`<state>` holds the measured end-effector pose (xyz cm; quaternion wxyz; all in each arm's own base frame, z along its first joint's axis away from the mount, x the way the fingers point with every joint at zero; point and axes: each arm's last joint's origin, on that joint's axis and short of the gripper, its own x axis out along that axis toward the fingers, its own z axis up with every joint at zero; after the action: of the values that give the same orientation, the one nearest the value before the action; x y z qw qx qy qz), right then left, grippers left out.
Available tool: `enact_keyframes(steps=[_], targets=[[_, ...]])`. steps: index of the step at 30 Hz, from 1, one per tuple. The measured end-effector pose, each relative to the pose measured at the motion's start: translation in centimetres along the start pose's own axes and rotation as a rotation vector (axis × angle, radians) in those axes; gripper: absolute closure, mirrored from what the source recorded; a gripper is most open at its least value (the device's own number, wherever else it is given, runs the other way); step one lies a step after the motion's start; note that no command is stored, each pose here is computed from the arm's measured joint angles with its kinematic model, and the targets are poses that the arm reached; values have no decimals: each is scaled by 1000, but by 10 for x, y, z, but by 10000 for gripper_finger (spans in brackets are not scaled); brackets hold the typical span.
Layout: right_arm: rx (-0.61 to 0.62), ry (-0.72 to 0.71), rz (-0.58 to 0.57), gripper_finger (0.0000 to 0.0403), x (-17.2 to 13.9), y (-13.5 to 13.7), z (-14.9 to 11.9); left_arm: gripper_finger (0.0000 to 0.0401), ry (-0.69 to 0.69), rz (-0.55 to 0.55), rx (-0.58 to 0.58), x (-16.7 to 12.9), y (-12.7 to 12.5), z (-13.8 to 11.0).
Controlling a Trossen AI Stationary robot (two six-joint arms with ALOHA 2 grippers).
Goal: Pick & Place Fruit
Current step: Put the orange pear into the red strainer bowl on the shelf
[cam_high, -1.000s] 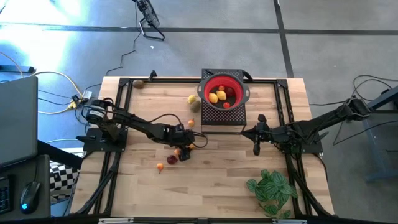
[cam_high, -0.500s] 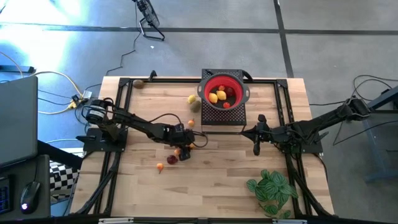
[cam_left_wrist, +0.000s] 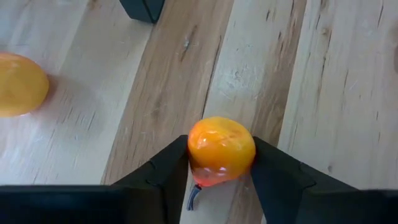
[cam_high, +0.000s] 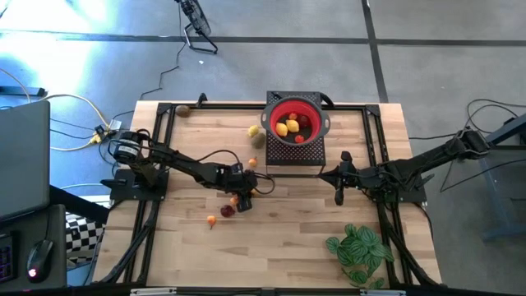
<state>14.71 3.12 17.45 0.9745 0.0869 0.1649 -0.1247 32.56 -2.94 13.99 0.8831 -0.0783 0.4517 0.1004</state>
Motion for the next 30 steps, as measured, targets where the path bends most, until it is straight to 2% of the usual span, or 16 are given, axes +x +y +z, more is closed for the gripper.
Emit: enact_keyframes(steps=[5, 18, 25, 30], targets=[[0, 0, 0, 401, 0, 0, 0, 267, 0, -1, 0, 0, 0, 0], [0, 0, 0, 401, 0, 0, 0, 271, -2, -9, 5, -4, -3, 10], [0, 0, 0, 401, 0, 0, 0, 271, 86, 23, 29, -17, -6, 27], [0, 0, 0, 401, 0, 0, 0, 272, 104, 26, 84, -32, -11, 49]])
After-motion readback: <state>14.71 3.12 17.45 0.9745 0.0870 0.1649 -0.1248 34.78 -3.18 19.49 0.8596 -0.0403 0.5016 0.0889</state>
